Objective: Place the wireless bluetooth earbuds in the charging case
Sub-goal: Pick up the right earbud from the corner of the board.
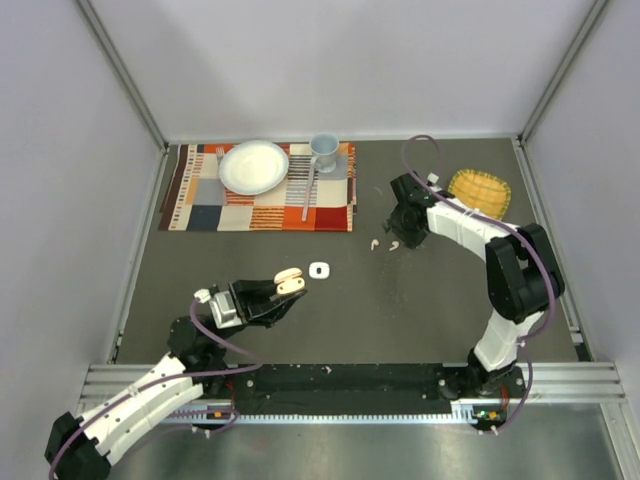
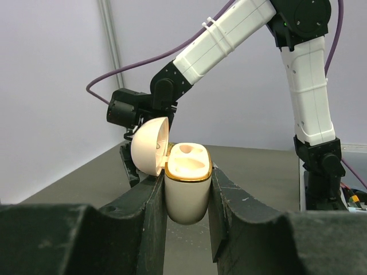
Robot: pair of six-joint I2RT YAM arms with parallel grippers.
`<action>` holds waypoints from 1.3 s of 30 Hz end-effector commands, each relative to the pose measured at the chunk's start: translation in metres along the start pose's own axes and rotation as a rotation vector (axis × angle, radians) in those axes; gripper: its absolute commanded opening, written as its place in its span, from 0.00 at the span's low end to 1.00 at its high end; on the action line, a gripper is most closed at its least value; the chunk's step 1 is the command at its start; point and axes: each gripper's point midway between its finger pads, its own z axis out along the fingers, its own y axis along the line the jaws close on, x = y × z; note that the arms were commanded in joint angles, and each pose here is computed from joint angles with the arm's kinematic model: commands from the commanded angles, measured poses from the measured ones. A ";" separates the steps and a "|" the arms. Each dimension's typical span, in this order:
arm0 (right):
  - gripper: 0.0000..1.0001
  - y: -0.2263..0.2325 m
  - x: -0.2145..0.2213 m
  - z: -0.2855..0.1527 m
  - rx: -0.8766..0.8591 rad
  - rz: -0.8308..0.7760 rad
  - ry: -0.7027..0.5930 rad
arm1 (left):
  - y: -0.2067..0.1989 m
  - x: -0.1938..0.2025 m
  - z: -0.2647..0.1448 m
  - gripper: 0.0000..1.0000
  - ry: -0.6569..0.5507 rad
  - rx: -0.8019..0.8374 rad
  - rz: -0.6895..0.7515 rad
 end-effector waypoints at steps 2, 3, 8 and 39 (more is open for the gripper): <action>0.53 0.008 -0.016 0.007 0.013 0.041 -0.017 | 0.000 0.019 -0.011 0.00 0.023 -0.016 -0.002; 0.53 0.007 -0.015 0.010 0.021 0.036 -0.014 | 0.000 0.019 -0.012 0.00 0.023 -0.018 0.000; 0.49 0.006 -0.014 0.015 0.039 0.030 -0.006 | 0.001 0.018 -0.012 0.00 0.024 -0.025 0.003; 0.30 -0.003 0.000 0.039 0.093 0.000 0.044 | 0.004 0.021 -0.012 0.00 0.034 -0.037 0.006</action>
